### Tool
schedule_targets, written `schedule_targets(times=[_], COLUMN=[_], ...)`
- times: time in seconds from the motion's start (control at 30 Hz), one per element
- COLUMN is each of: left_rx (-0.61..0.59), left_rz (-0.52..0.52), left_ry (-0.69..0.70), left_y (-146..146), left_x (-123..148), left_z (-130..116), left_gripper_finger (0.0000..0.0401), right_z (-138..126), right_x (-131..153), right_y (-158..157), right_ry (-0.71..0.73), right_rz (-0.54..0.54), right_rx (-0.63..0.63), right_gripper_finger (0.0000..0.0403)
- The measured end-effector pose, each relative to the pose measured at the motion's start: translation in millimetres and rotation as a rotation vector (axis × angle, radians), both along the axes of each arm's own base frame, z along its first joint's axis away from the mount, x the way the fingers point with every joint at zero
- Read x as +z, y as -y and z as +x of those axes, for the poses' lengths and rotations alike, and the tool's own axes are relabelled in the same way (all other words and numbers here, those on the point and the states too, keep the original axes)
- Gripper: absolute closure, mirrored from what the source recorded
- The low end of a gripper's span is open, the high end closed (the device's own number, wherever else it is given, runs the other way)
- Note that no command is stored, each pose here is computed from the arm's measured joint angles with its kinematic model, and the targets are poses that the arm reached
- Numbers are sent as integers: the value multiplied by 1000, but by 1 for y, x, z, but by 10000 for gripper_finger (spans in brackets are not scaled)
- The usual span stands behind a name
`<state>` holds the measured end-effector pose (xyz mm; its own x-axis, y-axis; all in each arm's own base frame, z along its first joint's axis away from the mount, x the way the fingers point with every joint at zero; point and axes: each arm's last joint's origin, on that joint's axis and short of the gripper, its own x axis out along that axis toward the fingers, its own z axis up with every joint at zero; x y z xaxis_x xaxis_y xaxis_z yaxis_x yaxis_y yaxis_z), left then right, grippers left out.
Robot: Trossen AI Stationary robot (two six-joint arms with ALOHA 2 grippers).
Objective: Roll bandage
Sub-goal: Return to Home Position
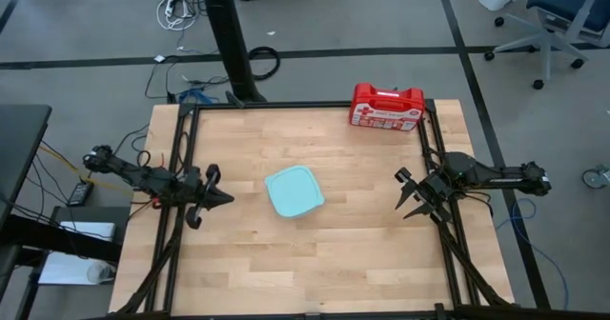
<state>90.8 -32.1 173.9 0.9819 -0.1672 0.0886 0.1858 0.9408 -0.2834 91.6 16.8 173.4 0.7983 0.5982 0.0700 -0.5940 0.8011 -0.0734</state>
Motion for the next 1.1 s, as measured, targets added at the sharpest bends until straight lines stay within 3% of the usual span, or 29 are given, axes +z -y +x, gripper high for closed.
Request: schedule_targets(times=[0.63,1.1], left_rx=[-118,-121], left_rz=[0,0], left_ry=[0,0], left_y=[10,11], left_x=[0,0], left_z=[-4,-5], left_gripper_finger=[400,400], right_z=[0,0], right_x=[0,0], right_y=[0,0], right_ry=[0,0], right_rz=[0,0], right_rx=[0,0], right_gripper_finger=[254,254])
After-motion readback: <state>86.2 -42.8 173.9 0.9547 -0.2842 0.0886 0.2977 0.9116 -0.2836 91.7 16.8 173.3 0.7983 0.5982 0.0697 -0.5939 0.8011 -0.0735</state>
